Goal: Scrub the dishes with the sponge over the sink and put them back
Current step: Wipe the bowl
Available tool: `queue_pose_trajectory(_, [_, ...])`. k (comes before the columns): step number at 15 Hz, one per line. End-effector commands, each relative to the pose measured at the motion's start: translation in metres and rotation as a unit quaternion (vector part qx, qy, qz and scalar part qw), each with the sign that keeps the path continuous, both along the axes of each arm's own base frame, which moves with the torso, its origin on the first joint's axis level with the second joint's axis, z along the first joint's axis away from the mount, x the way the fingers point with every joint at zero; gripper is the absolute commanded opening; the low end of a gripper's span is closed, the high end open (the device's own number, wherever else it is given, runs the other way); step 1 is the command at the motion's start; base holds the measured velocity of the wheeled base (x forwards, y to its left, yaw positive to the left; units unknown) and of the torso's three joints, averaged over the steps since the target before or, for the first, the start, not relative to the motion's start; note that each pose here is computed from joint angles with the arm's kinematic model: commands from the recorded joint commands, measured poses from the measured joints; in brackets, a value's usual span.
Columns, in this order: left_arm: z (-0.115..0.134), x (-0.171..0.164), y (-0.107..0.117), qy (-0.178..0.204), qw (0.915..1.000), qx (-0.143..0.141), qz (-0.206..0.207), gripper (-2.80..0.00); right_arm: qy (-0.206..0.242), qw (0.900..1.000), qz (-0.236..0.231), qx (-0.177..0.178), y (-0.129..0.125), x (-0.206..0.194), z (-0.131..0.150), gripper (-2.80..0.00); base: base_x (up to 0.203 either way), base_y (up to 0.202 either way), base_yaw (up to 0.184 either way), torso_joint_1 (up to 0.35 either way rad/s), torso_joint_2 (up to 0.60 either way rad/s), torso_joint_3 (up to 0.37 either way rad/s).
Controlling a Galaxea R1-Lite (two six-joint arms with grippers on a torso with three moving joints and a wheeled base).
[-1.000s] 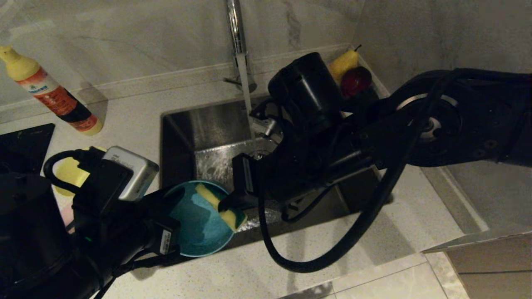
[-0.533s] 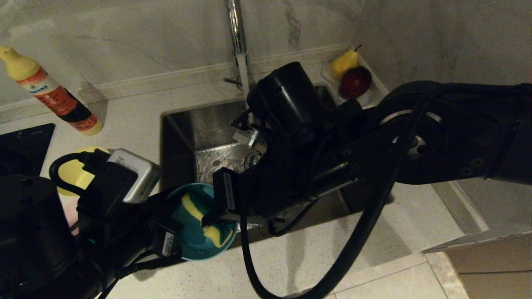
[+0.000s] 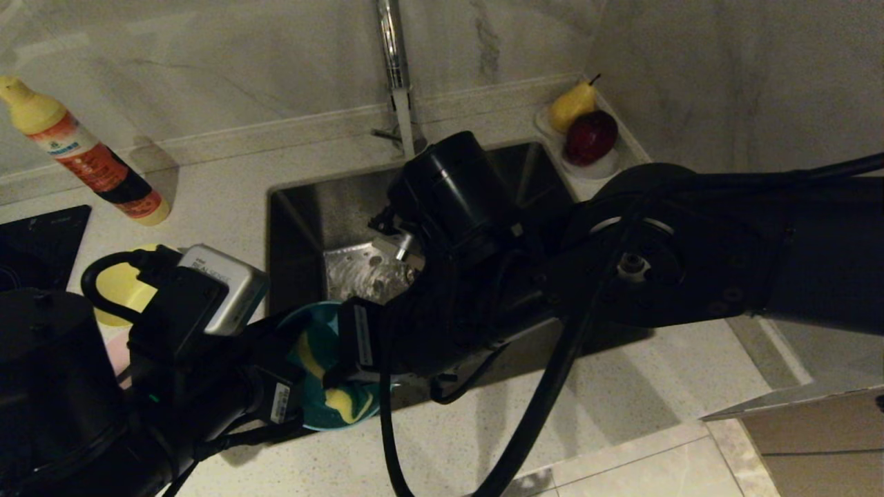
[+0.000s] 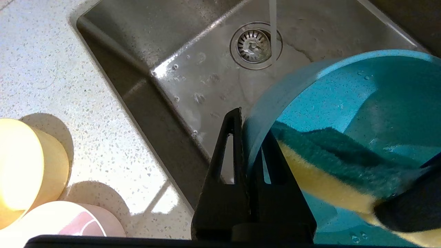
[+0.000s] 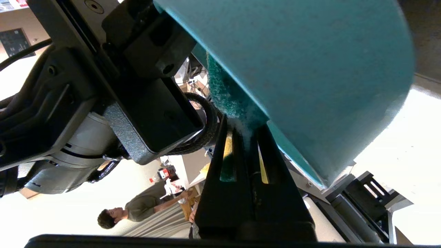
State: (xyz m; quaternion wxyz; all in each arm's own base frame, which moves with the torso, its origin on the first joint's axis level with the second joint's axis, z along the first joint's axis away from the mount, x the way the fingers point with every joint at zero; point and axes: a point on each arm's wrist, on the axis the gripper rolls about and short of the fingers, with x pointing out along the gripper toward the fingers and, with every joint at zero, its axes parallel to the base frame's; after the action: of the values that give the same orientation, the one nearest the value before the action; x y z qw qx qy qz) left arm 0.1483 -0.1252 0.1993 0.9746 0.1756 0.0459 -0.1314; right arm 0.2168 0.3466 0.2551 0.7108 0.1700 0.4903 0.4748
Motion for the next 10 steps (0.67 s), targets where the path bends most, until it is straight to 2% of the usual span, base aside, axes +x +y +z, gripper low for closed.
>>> queue_pose_trajectory(1, [-0.002, 0.0, 0.0, 0.002, 1.0, 0.003, 0.001, -2.8, 0.002, 1.0, 0.001, 0.001, 0.002, 0.001, -0.003, -2.8, 0.0, 0.0, 0.0, 0.0, 0.0, 0.0])
queue_pose_trajectory(6, [-0.004, -0.002, 0.002, 0.003, 1.0, 0.004, 0.0, -2.8, -0.016, 0.999, -0.013, 0.026, -0.007, 0.008, 0.012, -2.8, 0.0, 0.0, 0.0, 0.0, 0.0, 0.0])
queue_pose_trajectory(10, [-0.002, -0.002, 0.002, 0.001, 1.0, 0.002, 0.0, -2.8, -0.016, 0.999, -0.032, 0.023, -0.021, 0.018, 0.017, -2.8, 0.0, 0.0, 0.0, 0.0, 0.0, 0.0])
